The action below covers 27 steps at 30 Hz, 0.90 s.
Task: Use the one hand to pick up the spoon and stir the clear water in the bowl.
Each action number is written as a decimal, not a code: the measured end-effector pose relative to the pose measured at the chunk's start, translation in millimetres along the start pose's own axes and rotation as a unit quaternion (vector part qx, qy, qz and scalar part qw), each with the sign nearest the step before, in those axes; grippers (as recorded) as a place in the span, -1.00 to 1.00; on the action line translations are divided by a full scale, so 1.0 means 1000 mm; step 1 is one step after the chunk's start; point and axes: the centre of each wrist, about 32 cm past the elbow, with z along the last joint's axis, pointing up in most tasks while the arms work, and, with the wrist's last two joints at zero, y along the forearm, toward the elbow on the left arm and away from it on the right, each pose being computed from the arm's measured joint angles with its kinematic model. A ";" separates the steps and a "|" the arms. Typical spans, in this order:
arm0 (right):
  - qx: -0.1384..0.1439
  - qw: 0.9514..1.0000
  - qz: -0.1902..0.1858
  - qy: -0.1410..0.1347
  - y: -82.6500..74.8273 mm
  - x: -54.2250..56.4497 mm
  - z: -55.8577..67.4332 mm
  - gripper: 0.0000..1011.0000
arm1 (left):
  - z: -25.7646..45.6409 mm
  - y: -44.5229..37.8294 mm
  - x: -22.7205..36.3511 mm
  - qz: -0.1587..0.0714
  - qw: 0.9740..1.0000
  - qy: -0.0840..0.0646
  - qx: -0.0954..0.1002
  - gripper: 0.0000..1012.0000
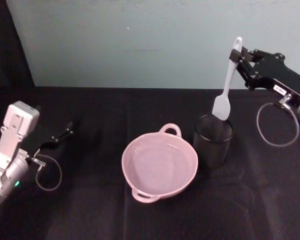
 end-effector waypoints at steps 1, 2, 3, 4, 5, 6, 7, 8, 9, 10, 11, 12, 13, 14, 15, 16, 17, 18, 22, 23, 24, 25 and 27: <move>0.000 1.000 0.000 0.000 0.000 0.000 0.000 -0.76 | 0.0000 0.0000 0.0000 0.000 1.000 0.000 0.000 0.99; 0.000 1.000 0.000 0.000 0.000 0.000 0.000 -0.76 | 0.0000 0.0000 0.0000 0.000 1.000 0.000 0.000 0.99; 0.000 1.000 0.000 0.000 0.000 0.000 0.000 -0.76 | 0.0000 0.0000 0.0000 0.000 1.000 0.000 0.000 0.99; 0.000 1.000 0.000 0.000 0.000 0.000 0.000 -0.76 | 0.0000 0.0000 0.0000 0.000 1.000 0.000 0.000 0.99; 0.000 1.000 0.000 0.000 0.000 0.000 -0.001 -0.76 | 0.0000 0.0000 0.0000 0.000 1.000 0.000 0.000 0.99; 0.000 1.000 0.000 0.000 0.000 0.000 -0.001 -0.76 | 0.0000 0.0000 0.0000 0.000 1.000 0.000 0.000 0.99; 0.000 1.000 0.000 0.000 0.000 0.000 -0.001 -0.76 | 0.0000 0.0000 0.0000 0.000 1.000 0.000 0.000 0.99; 0.000 1.000 0.000 0.000 0.000 0.000 -0.001 -0.76 | 0.0000 0.0000 0.0000 0.000 1.000 0.000 0.000 0.99; 0.000 1.000 -0.001 0.000 0.000 0.000 -0.001 -0.76 | 0.0000 0.0000 0.0000 0.000 1.000 0.000 0.000 0.99; 0.000 1.000 -0.001 0.000 0.000 0.000 -0.001 -0.76 | 0.0000 0.0000 0.0000 0.000 1.000 0.000 0.000 0.99; 0.000 1.000 -0.001 0.000 0.000 0.000 -0.001 -0.76 | 0.0000 0.0000 0.0000 0.000 1.000 0.000 0.000 0.99; 0.000 1.000 -0.001 0.000 0.000 0.000 -0.001 -0.76 | 0.0000 0.0000 0.0000 0.000 1.000 0.000 0.000 0.99; 0.000 1.000 -0.001 0.000 0.000 0.000 -0.001 -0.76 | 0.0000 0.0000 0.0000 0.000 1.000 0.000 0.000 0.99; 0.000 1.000 -0.001 0.000 0.000 0.000 -0.002 -0.76 | 0.0000 0.0000 0.0000 0.000 1.000 0.000 0.000 0.99; 0.000 1.000 -0.001 0.000 0.000 0.000 -0.002 -0.76 | 0.0000 0.0000 0.0000 0.000 1.000 0.000 0.000 0.99; 0.000 1.000 -0.001 0.000 0.000 0.000 -0.002 -0.76 | 0.0000 0.0000 0.0000 0.000 1.000 0.000 0.000 0.99; 0.000 1.000 -0.001 0.000 0.000 0.000 -0.002 -0.76 | 0.0000 0.0000 0.0000 0.000 1.000 0.000 0.000 0.99; 0.000 1.000 -0.001 0.000 0.000 0.000 -0.002 -0.76 | 0.0000 0.0000 0.0000 0.000 1.000 0.000 0.000 0.99; 0.000 1.000 -0.001 0.001 0.000 0.000 -0.002 -0.76 | 0.0000 0.0000 0.0000 0.000 1.000 0.000 0.000 0.99; 0.000 1.000 -0.001 0.001 0.000 0.000 -0.002 -0.76 | 0.0000 0.0000 0.0000 0.000 1.000 0.000 0.000 0.99; 0.000 1.000 -0.001 0.001 0.000 0.000 -0.002 -0.76 | 0.0000 0.0000 0.0000 0.000 1.000 0.000 0.000 0.99; 0.000 1.000 -0.001 0.001 0.000 0.000 -0.002 -0.76 | 0.0000 0.0000 0.0000 0.000 1.000 0.000 0.000 0.99; 0.000 1.000 -0.001 0.001 0.000 0.000 -0.002 -0.76 | 0.0000 0.0000 0.0000 0.000 1.000 0.000 0.000 0.99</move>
